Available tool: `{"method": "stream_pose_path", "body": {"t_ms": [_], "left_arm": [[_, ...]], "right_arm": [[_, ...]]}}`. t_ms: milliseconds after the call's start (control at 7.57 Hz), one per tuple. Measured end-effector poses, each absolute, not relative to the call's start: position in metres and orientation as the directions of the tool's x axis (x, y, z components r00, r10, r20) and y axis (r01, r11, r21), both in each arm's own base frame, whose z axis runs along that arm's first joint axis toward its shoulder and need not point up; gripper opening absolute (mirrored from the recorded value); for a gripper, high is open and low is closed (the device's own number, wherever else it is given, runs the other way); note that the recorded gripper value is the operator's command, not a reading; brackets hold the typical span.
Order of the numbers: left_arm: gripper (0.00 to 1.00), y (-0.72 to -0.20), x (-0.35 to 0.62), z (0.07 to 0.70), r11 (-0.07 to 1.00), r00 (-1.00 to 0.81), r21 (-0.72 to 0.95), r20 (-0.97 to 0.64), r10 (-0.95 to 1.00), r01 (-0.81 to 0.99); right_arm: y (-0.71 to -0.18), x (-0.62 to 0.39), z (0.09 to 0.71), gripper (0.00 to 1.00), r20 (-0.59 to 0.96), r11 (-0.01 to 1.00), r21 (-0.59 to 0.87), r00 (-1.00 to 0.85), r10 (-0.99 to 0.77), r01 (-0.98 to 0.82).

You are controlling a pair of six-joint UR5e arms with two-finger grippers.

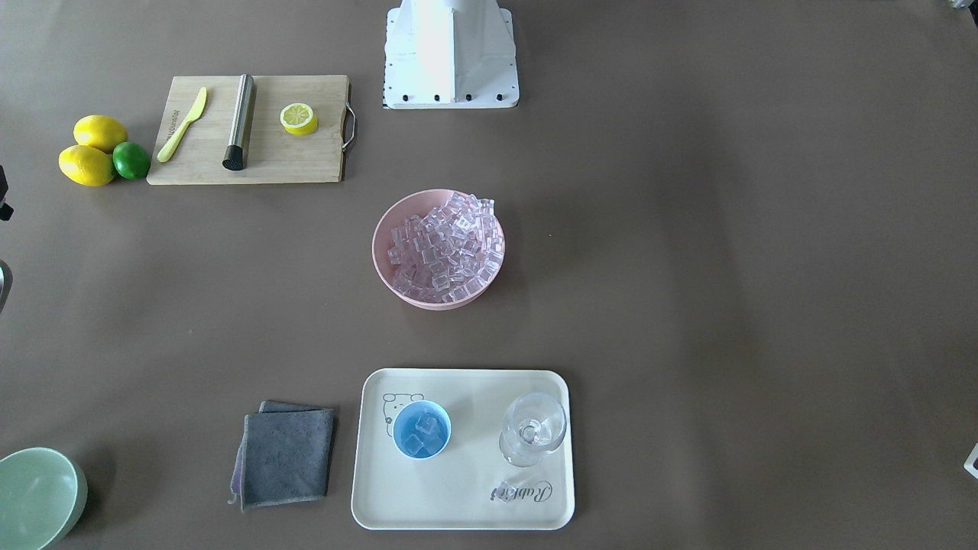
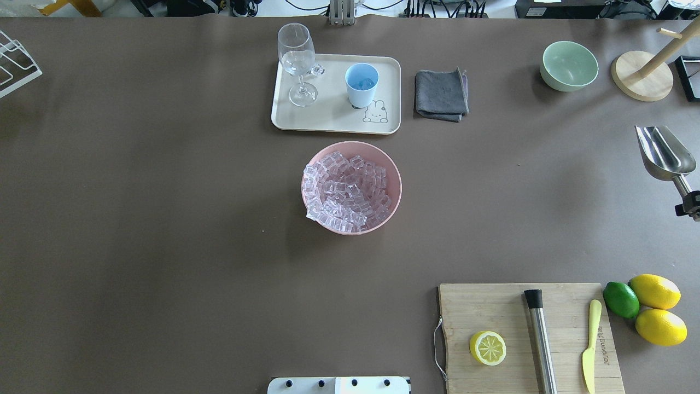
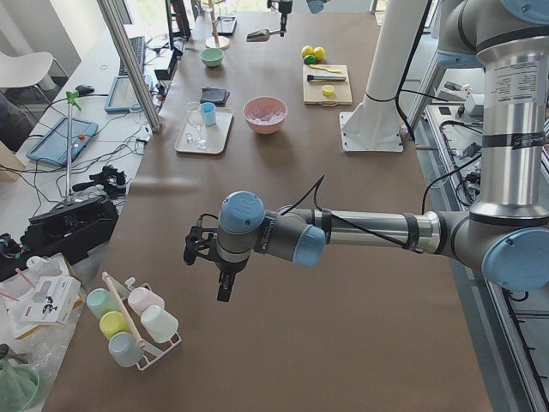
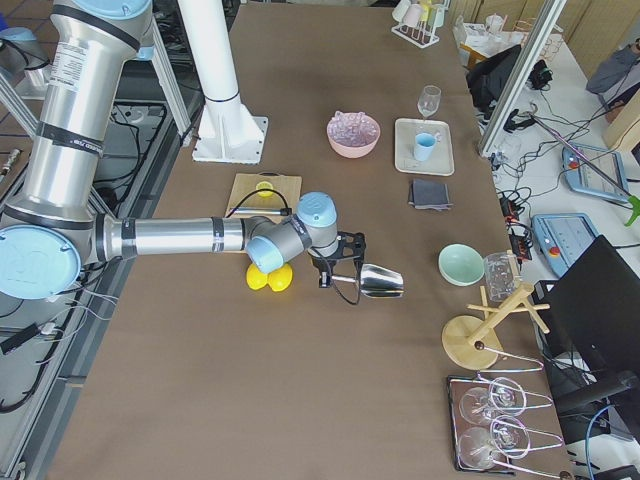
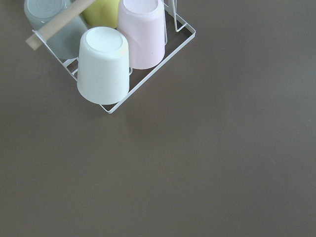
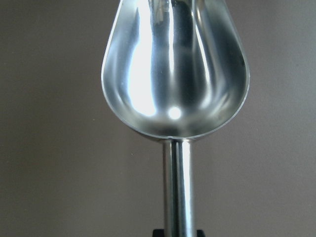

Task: Put ice in cup with scoop
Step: 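Carry the empty scoop back and lay it on the table with the right gripper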

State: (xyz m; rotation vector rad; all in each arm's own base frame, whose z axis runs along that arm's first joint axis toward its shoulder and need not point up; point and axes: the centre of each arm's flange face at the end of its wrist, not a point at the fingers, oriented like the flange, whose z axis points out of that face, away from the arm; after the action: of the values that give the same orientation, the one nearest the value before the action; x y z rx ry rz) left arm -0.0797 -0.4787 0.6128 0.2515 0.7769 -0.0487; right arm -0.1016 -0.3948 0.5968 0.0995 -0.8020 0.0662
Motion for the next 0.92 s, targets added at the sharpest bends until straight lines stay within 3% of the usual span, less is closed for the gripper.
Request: {"method": "stream_pose_path", "body": {"t_ms": [528,660,925], "left_arm": [[0.99,-0.481,-0.074,0.611,0.970,0.713,0.211,-0.699,0.060,0.125],[0.99,-0.481,-0.073,0.610,0.970,0.713,0.212,-0.699,0.063,0.122],[0.99,-0.482,-0.072,0.610,0.970,0.713,0.213,-0.699,0.065,0.120]], "right_arm": [[-0.391,-0.103,0.640,0.94,0.720,0.995,0.043,0.693,0.032,-0.091],[-0.391,-0.103,0.644,0.99,0.720,0.995,0.034,0.693,0.039,-0.092],[-0.390,-0.104,0.645,0.99,0.732,0.997,0.023,0.681,0.038,-0.079]]}}
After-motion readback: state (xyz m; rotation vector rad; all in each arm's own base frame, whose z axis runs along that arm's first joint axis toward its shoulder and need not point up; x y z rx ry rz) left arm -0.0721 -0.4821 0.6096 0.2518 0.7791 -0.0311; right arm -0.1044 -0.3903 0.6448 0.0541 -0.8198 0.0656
